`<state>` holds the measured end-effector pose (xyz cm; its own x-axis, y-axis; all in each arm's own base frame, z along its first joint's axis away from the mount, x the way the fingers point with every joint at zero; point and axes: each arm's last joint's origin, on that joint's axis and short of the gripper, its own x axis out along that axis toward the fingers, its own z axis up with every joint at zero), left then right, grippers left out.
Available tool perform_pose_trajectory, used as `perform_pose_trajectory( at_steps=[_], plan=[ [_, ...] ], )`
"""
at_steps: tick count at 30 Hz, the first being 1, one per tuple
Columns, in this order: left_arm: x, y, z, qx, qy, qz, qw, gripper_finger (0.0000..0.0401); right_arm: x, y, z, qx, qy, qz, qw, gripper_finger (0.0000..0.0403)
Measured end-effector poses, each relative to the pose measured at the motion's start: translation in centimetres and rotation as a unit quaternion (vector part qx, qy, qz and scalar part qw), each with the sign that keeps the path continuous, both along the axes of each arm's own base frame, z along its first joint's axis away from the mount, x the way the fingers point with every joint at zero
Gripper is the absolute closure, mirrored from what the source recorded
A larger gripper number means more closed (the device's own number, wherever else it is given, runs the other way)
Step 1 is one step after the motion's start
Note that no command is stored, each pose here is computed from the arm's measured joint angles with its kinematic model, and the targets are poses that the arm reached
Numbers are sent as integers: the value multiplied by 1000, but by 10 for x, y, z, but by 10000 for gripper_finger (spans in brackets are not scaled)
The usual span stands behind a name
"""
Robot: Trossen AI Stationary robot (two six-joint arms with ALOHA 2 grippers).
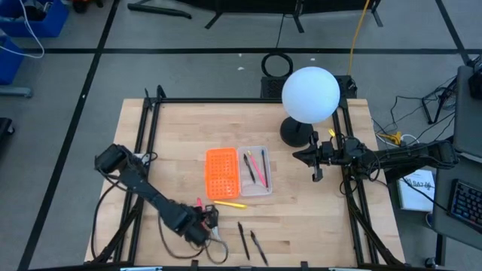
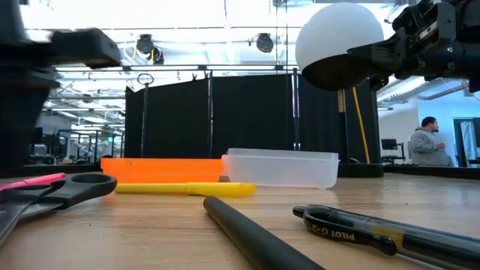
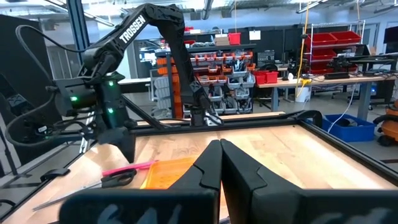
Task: Pick & place school supplies into a supply box
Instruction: Put the pink pen into the supply box
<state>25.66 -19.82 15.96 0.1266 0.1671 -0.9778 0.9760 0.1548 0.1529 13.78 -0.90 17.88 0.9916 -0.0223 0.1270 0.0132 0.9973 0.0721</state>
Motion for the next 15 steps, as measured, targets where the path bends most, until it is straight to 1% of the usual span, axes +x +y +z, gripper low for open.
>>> perform_pose_trajectory(
  at_steps=[3,6,11,13,15],
  plan=[
    [10,15,0,-22,22,36,999,378,0,0,0,3,0,0,1000,403],
    [15,24,0,-50,41,56,996,377,0,0,0,3,0,0,1000,403],
    [18,30,0,-58,56,54,995,374,0,0,0,2,1,0,1000,403],
    [18,31,0,-57,57,52,995,362,0,0,0,2,2,0,1000,403],
    [18,30,0,-57,57,54,995,341,0,0,-1,2,3,0,1000,403]
  ],
)
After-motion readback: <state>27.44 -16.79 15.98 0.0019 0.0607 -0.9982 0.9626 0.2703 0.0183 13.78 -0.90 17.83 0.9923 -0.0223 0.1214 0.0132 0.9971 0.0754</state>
